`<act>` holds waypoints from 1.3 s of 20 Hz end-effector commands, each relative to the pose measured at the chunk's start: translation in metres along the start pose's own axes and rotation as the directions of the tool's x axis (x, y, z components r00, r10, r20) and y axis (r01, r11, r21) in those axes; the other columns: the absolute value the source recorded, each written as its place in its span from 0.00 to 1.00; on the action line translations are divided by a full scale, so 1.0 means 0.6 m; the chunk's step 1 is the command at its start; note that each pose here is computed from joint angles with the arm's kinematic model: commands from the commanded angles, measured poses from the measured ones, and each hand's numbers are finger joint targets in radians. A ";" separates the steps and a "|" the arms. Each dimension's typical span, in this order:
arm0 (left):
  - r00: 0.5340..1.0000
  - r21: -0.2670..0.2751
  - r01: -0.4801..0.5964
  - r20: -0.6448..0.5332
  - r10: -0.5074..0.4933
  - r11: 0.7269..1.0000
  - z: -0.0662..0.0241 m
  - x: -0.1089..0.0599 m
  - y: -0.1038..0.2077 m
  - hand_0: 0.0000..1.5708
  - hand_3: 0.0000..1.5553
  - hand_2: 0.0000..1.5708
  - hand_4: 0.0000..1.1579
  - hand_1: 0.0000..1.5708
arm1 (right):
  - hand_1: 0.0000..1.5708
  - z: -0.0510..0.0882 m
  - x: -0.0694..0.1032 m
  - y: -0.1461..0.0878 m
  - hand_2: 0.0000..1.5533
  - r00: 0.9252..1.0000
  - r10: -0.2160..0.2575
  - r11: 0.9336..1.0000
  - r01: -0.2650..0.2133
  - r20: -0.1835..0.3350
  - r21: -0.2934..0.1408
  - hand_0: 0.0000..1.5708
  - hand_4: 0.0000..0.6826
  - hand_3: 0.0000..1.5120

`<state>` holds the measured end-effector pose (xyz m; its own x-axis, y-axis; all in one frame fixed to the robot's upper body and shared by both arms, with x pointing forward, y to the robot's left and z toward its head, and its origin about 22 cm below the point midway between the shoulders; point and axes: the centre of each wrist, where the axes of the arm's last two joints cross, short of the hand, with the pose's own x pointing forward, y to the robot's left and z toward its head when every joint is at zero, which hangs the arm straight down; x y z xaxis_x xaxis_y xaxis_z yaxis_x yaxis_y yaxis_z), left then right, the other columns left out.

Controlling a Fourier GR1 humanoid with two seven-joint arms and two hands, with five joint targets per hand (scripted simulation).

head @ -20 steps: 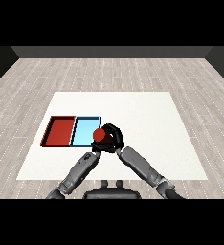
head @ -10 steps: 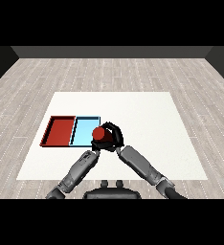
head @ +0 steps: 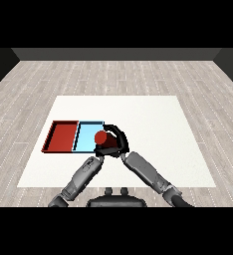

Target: Pick the red can and put it in the red box

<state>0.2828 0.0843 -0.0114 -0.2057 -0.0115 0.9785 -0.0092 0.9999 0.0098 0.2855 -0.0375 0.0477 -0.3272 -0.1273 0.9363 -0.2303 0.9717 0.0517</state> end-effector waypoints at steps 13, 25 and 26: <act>0.999 0.073 0.025 -0.046 -0.022 0.997 -0.004 -0.024 0.035 1.00 0.97 1.00 0.98 1.00 | 0.00 -0.011 0.008 -0.039 0.00 0.998 0.013 0.995 -0.007 0.062 -0.097 0.00 0.00 0.00; 0.970 0.179 0.231 0.029 -0.239 0.956 -0.054 0.028 0.154 1.00 0.95 1.00 0.97 1.00 | 0.00 0.119 0.082 -0.234 0.00 0.994 0.037 0.972 -0.011 0.103 -0.237 0.00 0.00 0.00; 0.965 0.196 0.256 0.005 -0.262 0.947 -0.063 0.027 0.179 1.00 0.94 1.00 0.98 1.00 | 0.00 0.124 0.074 -0.247 0.00 0.995 0.058 0.965 -0.034 0.086 -0.260 0.00 0.00 0.00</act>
<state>0.2985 0.1596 -0.0081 -0.2008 -0.1917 0.9607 -0.1878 0.9700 0.1543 0.2573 -0.1691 0.0688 -0.4388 -0.1301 0.8891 -0.0344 0.9912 0.1281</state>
